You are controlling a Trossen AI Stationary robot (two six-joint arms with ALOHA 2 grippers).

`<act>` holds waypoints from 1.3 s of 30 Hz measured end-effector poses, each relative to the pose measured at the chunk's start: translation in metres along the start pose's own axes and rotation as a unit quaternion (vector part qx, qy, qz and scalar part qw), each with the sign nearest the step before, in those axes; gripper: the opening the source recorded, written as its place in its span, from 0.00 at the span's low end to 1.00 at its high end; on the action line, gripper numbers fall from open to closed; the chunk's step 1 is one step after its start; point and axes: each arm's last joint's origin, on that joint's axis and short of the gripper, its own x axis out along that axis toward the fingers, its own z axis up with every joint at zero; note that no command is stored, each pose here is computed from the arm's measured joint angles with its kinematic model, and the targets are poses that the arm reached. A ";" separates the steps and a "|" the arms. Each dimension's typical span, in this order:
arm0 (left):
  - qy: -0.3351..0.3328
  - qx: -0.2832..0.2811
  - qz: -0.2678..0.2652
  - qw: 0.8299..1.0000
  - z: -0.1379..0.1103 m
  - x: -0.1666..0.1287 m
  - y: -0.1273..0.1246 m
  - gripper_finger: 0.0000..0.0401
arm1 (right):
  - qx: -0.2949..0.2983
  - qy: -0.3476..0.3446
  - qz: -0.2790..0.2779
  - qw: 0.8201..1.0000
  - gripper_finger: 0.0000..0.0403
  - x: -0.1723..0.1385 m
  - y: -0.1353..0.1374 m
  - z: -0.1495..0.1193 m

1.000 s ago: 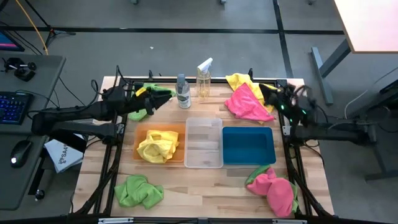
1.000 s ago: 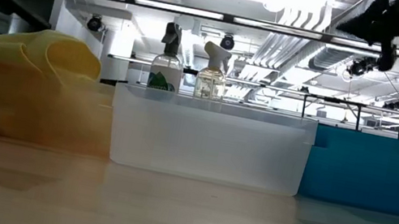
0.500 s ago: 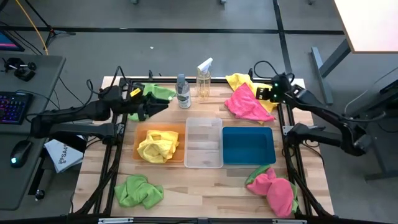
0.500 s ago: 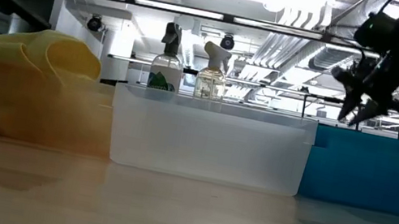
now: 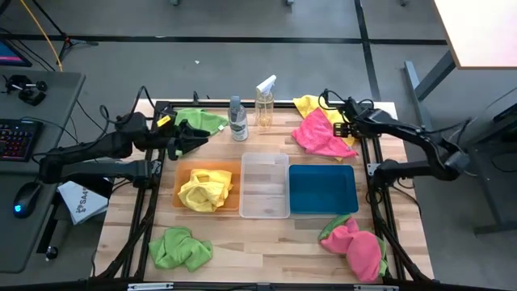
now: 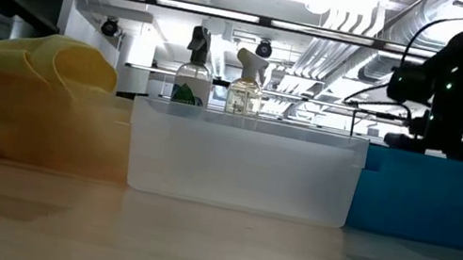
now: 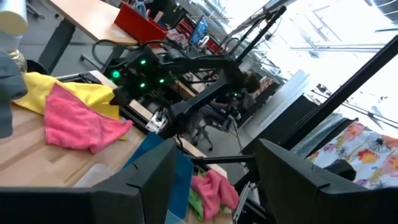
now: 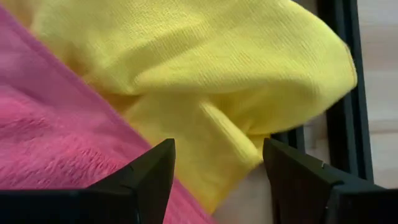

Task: Sort microfiber towel by color & place in baskets
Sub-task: Put the yellow microfiber cloth into the orange bin

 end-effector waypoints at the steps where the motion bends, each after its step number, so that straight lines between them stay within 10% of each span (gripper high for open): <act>1: 0.002 0.000 0.001 1.000 0.000 -0.001 0.000 0.52 | -0.003 -0.001 -0.007 1.000 0.60 0.004 0.002 0.001; 12: -0.002 -0.001 0.022 1.000 -0.001 -0.002 0.002 0.52 | -0.072 0.058 -0.043 0.995 0.56 0.039 0.010 0.001; 21: -0.047 0.000 0.056 0.997 0.003 -0.003 0.003 0.52 | -0.136 0.062 -0.013 0.989 0.05 0.025 0.010 -0.003; 32: -0.167 0.041 0.004 0.985 0.023 -0.006 -0.012 0.52 | -0.146 -0.095 0.099 0.980 0.01 -0.138 -0.027 -0.008; 39: -0.185 0.077 0.028 0.979 0.025 -0.001 -0.011 0.52 | -0.104 -0.268 0.273 0.918 0.00 -0.237 -0.069 -0.009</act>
